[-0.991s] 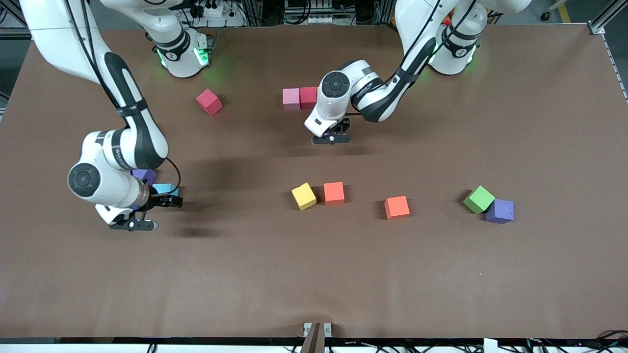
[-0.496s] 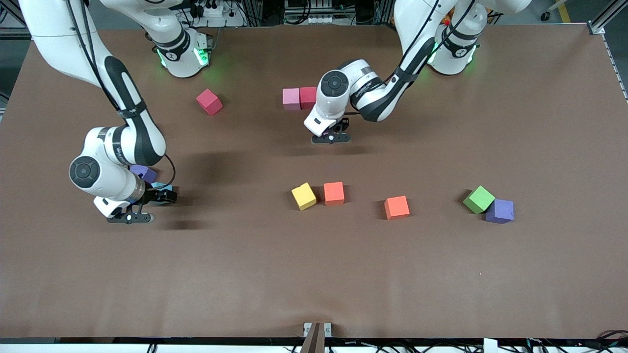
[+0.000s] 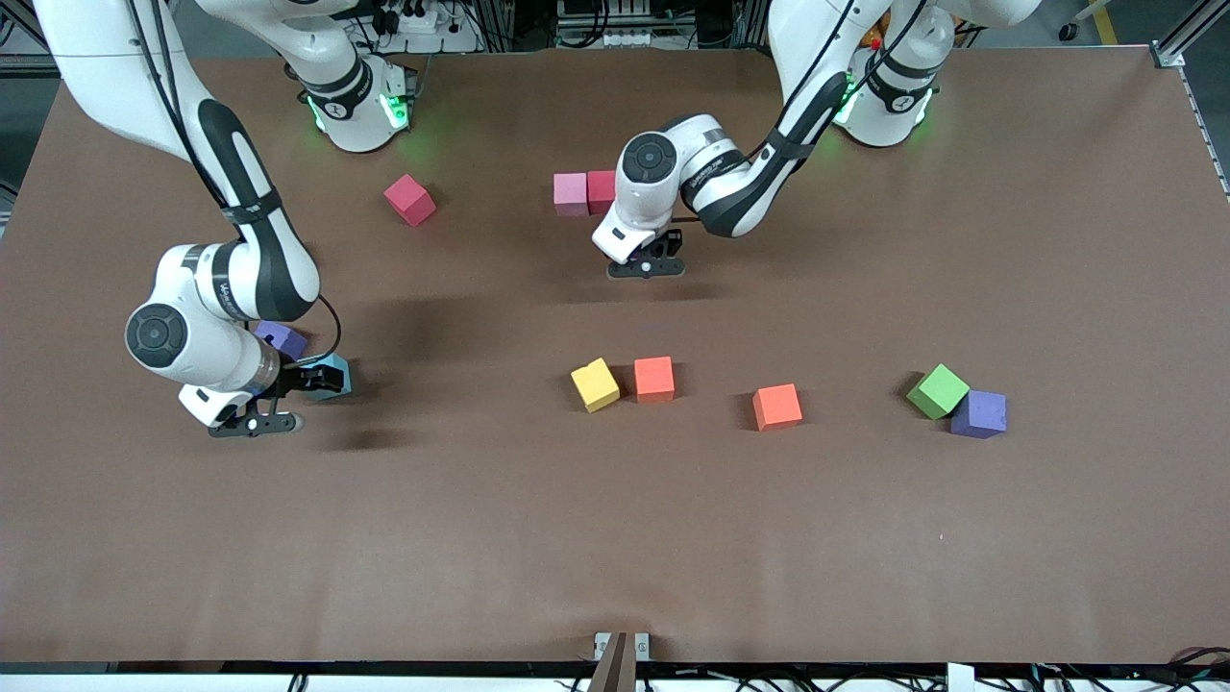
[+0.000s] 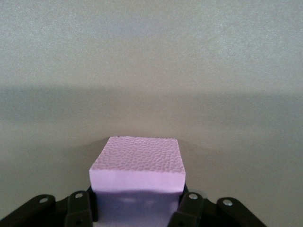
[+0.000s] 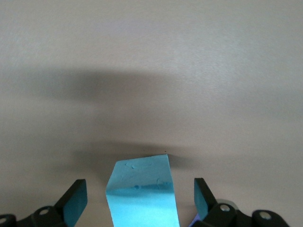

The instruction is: Form number 2 with 11 blocks

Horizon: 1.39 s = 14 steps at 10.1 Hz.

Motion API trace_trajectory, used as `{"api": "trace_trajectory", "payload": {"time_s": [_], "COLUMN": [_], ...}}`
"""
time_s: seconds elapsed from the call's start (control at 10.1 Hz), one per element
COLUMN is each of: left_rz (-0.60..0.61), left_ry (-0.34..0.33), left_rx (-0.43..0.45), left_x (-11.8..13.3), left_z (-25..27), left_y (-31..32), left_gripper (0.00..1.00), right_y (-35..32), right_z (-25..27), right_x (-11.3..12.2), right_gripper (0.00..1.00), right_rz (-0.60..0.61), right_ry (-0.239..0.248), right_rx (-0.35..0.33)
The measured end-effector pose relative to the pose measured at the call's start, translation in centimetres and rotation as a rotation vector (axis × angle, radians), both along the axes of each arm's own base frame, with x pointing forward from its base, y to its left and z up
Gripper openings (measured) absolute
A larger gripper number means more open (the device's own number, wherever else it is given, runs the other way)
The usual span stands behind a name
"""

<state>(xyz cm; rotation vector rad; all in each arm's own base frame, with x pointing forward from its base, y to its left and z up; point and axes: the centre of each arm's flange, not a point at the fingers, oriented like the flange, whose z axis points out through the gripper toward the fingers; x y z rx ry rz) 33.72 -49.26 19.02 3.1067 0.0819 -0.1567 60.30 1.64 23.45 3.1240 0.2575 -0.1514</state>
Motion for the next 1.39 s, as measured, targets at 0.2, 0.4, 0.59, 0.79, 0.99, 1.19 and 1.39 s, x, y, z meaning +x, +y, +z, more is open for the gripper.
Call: {"api": "trace_trajectory", "payload": {"time_s": [0.2, 0.4, 0.59, 0.79, 0.99, 1.19, 1.39], "left_rz": [0.000, 0.012, 0.026, 0.029, 0.031, 0.032, 0.026], "left_ry": [-0.004, 0.020, 0.032, 0.023, 0.011, 0.005, -0.010], "left_rx": [0.003, 0.024, 0.030, 0.019, 0.006, 0.001, -0.006], "left_x": [-0.1, -0.5, -0.7, -0.4, 0.0, 0.1, 0.3], "left_z": [0.0, -1.7, -2.8, -2.3, -1.5, -1.1, -0.2], "left_y": [0.0, 0.3, 0.4, 0.1, -0.3, -0.4, -0.5], "left_gripper": [0.57, 0.81, 1.00, 1.00, 1.00, 1.00, 1.00], "right_y": [0.0, 0.1, 0.0, -0.1, -0.1, -0.2, -0.2], "right_z": [-0.3, -0.6, -0.9, -1.1, -1.9, -3.4, -4.0], "right_x": [-0.3, -0.4, -0.5, -0.4, -0.6, -1.2, -1.6], "right_gripper": [1.00, 1.00, 1.00, 1.00, 1.00, 1.00, 1.00], "right_rz": [0.044, 0.045, 0.049, 0.050, 0.050, 0.050, 0.053], "right_ry": [0.013, 0.019, 0.024, 0.018, -0.001, -0.002, 0.006], "right_rx": [0.027, 0.036, 0.036, 0.035, 0.032, 0.029, 0.027]}}
